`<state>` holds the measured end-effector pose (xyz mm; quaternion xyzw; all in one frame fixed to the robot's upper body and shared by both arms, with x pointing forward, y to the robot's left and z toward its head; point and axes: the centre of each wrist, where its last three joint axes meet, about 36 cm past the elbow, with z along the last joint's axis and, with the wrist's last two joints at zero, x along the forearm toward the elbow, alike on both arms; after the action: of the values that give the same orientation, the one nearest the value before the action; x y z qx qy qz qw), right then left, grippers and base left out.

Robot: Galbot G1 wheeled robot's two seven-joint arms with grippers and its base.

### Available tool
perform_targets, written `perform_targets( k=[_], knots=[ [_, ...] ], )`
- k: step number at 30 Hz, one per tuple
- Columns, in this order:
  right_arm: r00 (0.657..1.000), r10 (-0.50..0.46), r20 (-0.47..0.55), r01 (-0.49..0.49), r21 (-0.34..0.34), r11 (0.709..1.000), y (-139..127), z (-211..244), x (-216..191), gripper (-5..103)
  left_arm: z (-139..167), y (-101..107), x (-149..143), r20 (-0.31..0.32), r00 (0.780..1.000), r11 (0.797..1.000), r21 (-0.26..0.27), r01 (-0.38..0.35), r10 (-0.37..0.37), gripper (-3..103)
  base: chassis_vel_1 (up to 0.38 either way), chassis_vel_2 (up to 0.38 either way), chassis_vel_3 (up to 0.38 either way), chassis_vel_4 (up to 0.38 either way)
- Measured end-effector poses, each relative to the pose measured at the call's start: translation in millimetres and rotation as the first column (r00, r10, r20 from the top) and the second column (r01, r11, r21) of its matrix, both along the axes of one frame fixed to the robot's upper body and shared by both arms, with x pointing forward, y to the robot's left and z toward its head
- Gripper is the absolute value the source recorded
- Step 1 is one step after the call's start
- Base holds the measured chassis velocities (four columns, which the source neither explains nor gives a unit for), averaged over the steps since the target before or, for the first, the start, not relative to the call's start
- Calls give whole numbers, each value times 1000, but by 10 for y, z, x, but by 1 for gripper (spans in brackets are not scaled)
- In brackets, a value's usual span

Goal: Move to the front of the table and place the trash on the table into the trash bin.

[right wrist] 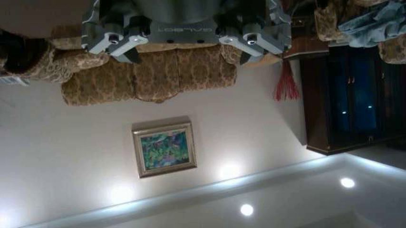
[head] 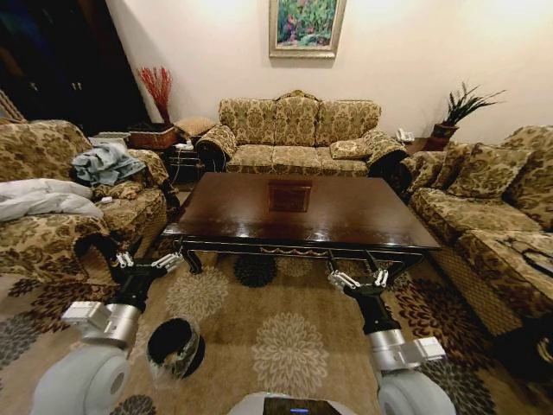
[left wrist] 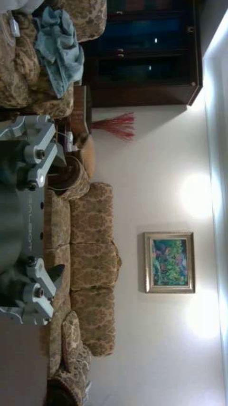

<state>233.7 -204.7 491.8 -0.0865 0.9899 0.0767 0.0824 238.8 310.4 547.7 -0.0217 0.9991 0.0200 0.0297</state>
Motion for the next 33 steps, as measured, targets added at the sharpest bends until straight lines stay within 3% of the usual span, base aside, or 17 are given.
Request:
perform_targets(
  k=[33],
  knots=[
    [1000,0,0,0,0,1000,0,0,0,100,0,0,0,0,1000,1000,0,0,0,100,0,0,0,0]
  ],
)
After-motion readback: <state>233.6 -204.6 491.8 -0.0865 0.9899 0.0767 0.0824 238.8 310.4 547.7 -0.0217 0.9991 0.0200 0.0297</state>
